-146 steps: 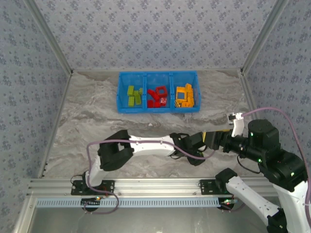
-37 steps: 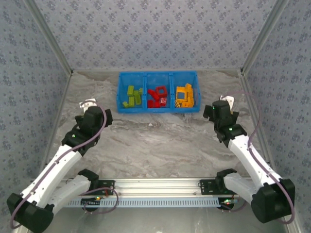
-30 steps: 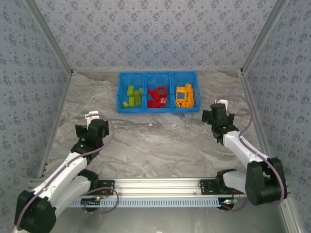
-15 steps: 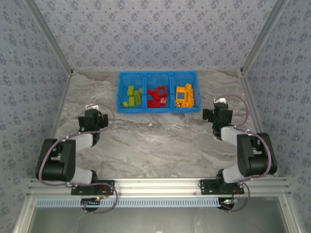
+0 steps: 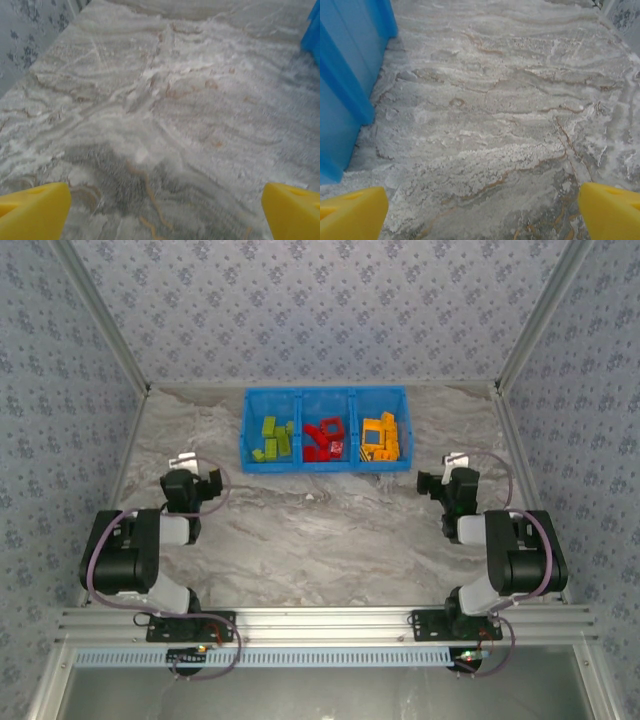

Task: Sort the legos into containers by color

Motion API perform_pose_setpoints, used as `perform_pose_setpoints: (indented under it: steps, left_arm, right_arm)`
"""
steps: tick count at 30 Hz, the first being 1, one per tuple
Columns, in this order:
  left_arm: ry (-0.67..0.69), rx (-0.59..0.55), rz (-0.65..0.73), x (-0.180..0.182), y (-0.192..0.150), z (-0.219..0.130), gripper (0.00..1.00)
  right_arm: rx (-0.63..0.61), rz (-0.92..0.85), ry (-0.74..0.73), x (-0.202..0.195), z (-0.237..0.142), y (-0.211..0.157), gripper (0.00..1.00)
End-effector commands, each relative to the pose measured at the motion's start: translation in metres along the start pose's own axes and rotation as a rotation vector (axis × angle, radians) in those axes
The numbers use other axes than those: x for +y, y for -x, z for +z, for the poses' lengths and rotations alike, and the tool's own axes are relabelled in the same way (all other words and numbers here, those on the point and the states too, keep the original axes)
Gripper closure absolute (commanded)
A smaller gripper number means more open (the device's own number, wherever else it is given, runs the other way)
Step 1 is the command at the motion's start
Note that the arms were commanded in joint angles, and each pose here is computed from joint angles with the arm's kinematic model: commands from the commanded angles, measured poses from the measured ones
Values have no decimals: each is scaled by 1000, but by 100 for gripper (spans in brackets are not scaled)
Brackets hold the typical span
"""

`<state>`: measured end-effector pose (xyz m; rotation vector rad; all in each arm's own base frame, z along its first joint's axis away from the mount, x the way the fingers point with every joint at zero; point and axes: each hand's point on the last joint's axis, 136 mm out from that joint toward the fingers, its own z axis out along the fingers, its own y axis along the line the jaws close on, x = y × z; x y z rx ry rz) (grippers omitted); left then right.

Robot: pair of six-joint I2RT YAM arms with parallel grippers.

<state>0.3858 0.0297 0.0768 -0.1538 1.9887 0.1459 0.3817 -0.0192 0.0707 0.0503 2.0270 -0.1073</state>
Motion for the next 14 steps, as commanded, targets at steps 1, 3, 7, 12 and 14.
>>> perform_pose_setpoints:
  steps: [1, 3, 7, 12, 14]
  left_arm:
    - [-21, -50, -21, -3, 16, 2, 2]
    - [-20, -45, -21, -3, 15, 2, 2]
    - [-20, -42, -21, -3, 15, 2, 2]
    - [-20, -43, -20, -3, 15, 2, 2]
    - [-19, -43, -20, -3, 15, 2, 2]
  right_arm:
    - [-48, 4, 9, 0, 1, 14, 0]
    - [-50, 4, 9, -1, 1, 14, 0]
    - [-52, 5, 10, -1, 1, 15, 0]
    - [-49, 8, 13, -1, 2, 15, 0]
    - [-47, 8, 14, -1, 2, 14, 0]
